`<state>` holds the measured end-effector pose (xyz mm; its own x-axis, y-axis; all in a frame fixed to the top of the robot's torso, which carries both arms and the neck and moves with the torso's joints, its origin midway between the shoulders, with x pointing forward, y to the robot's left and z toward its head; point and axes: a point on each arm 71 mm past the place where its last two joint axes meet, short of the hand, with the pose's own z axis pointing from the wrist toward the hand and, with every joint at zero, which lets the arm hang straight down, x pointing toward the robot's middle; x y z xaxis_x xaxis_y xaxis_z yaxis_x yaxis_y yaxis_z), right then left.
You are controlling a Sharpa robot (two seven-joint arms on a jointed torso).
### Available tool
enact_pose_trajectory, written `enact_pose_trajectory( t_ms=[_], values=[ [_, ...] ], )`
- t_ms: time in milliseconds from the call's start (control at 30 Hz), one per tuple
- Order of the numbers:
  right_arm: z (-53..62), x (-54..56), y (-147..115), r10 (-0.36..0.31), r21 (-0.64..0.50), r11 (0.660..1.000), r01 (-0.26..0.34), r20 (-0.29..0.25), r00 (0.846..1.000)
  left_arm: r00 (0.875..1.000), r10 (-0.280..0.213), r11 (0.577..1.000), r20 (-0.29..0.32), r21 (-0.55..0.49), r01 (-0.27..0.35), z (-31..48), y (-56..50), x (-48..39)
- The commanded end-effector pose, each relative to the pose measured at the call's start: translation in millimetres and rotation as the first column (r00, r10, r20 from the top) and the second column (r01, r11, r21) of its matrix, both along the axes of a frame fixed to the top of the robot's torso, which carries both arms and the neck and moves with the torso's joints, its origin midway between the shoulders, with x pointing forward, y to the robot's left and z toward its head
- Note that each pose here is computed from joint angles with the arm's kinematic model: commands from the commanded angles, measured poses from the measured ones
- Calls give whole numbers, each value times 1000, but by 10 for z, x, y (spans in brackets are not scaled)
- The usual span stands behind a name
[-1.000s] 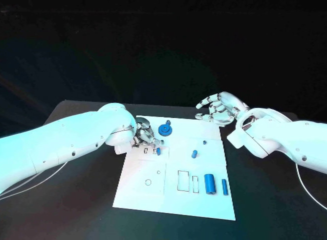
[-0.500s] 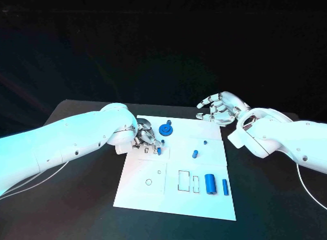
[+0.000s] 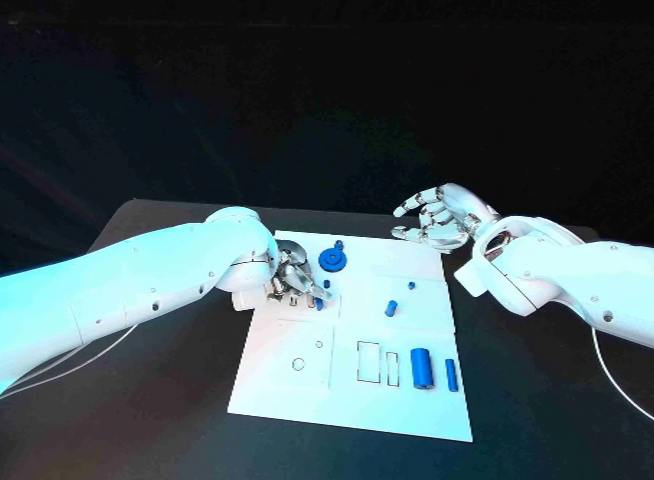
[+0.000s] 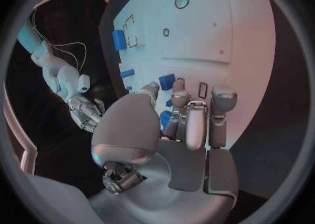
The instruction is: Assemble the parts on the task board
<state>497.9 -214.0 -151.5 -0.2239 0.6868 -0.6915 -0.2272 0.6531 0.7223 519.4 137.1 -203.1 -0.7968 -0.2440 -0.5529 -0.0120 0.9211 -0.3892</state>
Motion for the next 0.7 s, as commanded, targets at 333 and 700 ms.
enact_pose_trajectory(
  t_ms=[333, 700],
  values=[
    [-17, 4, 7, 5, -10, 1000, -5, -16, 1000, 1000, -19, 1000, -24, -7, 19, -6, -33, -26],
    [-32, 14, 8, 2, -16, 1000, -3, -24, 1000, 1000, -11, 1000, -22, -21, 10, -2, -32, -23]
  ],
)
